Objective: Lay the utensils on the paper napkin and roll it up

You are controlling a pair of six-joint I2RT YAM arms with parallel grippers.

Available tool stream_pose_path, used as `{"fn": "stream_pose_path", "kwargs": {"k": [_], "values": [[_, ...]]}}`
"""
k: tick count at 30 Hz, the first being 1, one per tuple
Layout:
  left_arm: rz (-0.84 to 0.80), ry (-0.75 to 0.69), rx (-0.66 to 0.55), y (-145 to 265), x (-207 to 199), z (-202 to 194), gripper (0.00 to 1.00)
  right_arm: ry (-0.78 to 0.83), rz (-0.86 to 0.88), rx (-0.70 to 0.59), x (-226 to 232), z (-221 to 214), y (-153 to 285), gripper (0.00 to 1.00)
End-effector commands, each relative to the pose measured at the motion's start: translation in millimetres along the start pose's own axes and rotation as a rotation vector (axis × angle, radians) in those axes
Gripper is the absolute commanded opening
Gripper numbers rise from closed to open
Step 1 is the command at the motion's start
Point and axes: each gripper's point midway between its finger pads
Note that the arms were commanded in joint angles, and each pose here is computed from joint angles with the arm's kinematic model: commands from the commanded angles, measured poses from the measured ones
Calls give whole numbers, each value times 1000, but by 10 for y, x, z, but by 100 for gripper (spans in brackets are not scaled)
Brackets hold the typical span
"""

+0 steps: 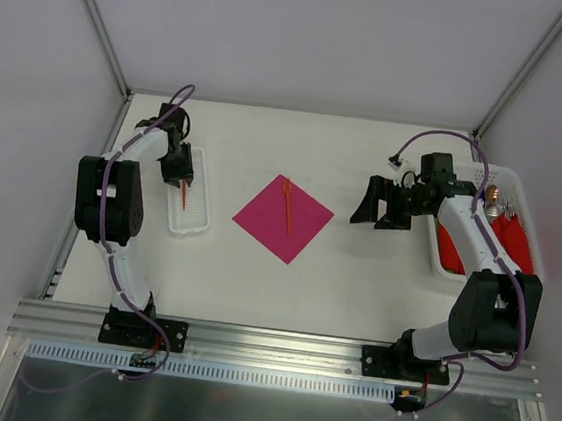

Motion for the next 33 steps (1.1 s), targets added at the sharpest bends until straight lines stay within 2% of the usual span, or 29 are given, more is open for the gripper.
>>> {"fn": "stream_pose_path", "kwargs": {"k": [1, 9, 14, 20, 25, 30, 33], "values": [[12, -18, -58, -26, -11, 226, 32, 30, 16, -31, 66, 29, 78, 99], [13, -32, -52, -211, -40, 329, 31, 31, 8, -27, 46, 20, 73, 99], [29, -34, -46, -293, -25, 364, 27, 19, -4, -20, 12, 26, 56, 99], [50, -24, -19, -405, 14, 295, 24, 17, -1, -14, 5, 26, 36, 99], [58, -6, -1, -440, 39, 217, 16, 11, -1, -11, -3, 37, 28, 99], [39, 2, -70, -151, -76, 402, 1, -3, -3, -8, -7, 31, 27, 99], [27, 6, -135, 239, -176, 543, 0, 2, -7, -17, 13, 30, 51, 99]]}}
Point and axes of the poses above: each gripper's point midway between its finger pads, its own y axis back along the fingers, its own x axis along the line the jaws close on, z = x × y, and after that the axes turned 1 degree about y, right-handed
